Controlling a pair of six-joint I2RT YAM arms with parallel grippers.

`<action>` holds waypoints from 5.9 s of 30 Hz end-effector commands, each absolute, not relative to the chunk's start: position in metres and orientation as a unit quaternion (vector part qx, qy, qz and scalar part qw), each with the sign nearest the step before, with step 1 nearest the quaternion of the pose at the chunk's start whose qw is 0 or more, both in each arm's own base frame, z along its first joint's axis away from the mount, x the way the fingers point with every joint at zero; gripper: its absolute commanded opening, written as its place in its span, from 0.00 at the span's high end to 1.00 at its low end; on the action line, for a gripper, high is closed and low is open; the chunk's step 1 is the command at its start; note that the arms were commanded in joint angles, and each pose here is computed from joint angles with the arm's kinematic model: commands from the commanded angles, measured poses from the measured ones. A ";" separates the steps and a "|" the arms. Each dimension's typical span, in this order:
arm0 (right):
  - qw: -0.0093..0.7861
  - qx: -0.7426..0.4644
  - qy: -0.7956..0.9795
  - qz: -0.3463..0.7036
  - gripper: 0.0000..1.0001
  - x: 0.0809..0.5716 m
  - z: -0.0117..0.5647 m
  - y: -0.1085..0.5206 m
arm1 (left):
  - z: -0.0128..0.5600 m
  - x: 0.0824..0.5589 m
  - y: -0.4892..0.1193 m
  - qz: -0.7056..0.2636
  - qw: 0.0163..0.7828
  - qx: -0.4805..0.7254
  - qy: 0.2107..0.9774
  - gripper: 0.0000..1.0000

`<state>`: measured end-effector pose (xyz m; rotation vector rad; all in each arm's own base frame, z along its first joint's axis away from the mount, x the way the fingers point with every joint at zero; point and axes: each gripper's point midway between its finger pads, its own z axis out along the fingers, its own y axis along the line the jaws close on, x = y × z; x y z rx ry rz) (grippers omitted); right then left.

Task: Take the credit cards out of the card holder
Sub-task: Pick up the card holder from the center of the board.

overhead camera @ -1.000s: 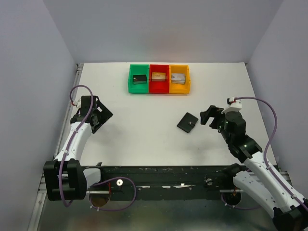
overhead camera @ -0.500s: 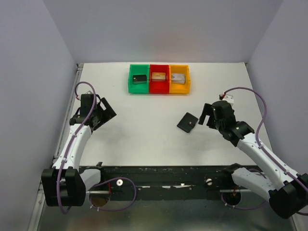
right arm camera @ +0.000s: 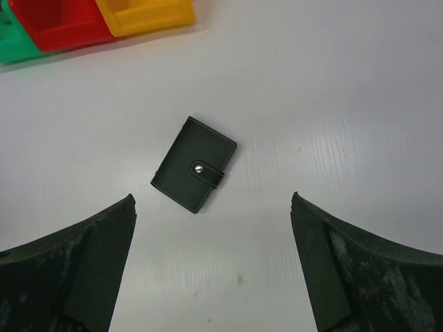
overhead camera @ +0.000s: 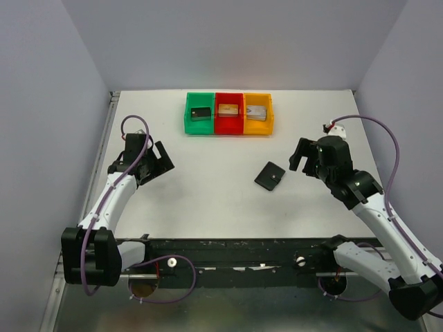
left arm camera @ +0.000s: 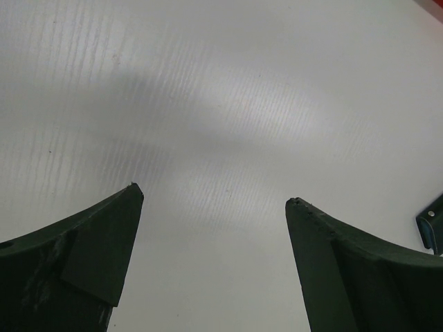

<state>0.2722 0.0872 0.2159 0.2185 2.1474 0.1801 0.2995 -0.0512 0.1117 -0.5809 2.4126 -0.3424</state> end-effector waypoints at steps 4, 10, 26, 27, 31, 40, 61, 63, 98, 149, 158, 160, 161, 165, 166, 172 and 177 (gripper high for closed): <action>0.507 0.066 0.855 0.086 0.00 0.267 0.215 0.086 | 0.127 0.298 -0.052 -0.128 0.338 -0.208 0.909 0.01; 0.530 0.085 0.835 0.122 0.00 0.278 0.220 0.096 | 0.127 0.300 -0.060 -0.142 0.331 -0.198 0.912 0.01; 0.386 0.123 0.904 0.138 0.14 0.291 0.110 0.130 | 0.146 0.285 -0.127 -0.305 0.347 -0.120 0.879 0.02; 0.383 0.122 0.905 0.143 0.15 0.292 0.106 0.132 | 0.146 0.283 -0.130 -0.318 0.347 -0.116 0.875 0.03; 0.367 0.129 0.907 0.161 0.21 0.300 0.098 0.141 | 0.147 0.276 -0.139 -0.346 0.349 -0.106 0.864 0.05; 0.318 0.193 0.910 0.184 0.32 0.305 0.061 0.134 | 0.148 0.260 -0.144 -0.377 0.393 -0.106 0.832 0.14; 0.277 0.229 0.907 0.219 0.50 0.328 0.031 0.129 | 0.138 0.248 -0.149 -0.385 0.367 -0.099 0.841 0.14; 0.275 0.230 0.906 0.226 0.51 0.330 0.031 0.131 | 0.137 0.248 -0.150 -0.385 0.363 -0.101 0.843 0.14; 0.260 0.055 0.887 0.378 0.99 0.270 0.075 0.179 | 0.127 0.233 -0.169 -0.430 0.333 -0.092 0.834 0.14; 0.207 -0.088 0.790 0.570 1.00 0.192 0.177 0.273 | 0.146 0.204 -0.227 -0.532 0.337 -0.029 0.776 0.08; 0.195 -0.146 0.745 0.622 0.99 0.175 0.219 0.285 | 0.213 0.188 -0.233 -0.611 0.415 0.050 0.673 0.04; 0.195 -0.148 0.735 0.633 1.00 0.176 0.225 0.289 | 0.217 0.186 -0.235 -0.615 0.415 0.060 0.668 0.04; 0.192 -0.146 0.730 0.640 0.99 0.175 0.229 0.291 | 0.219 0.185 -0.236 -0.618 0.414 0.066 0.665 0.04; 0.187 -0.150 0.703 0.670 1.00 0.174 0.244 0.303 | 0.222 0.182 -0.240 -0.632 0.400 0.078 0.659 0.04; 0.190 -0.154 0.694 0.677 1.00 0.174 0.249 0.306 | 0.222 0.182 -0.241 -0.634 0.397 0.078 0.659 0.04; 0.183 -0.159 0.676 0.696 1.00 0.173 0.261 0.319 | 0.227 0.175 -0.244 -0.646 0.394 0.095 0.647 0.04; 0.178 -0.155 0.664 0.709 1.00 0.173 0.265 0.323 | 0.229 0.170 -0.245 -0.650 0.392 0.107 0.642 0.04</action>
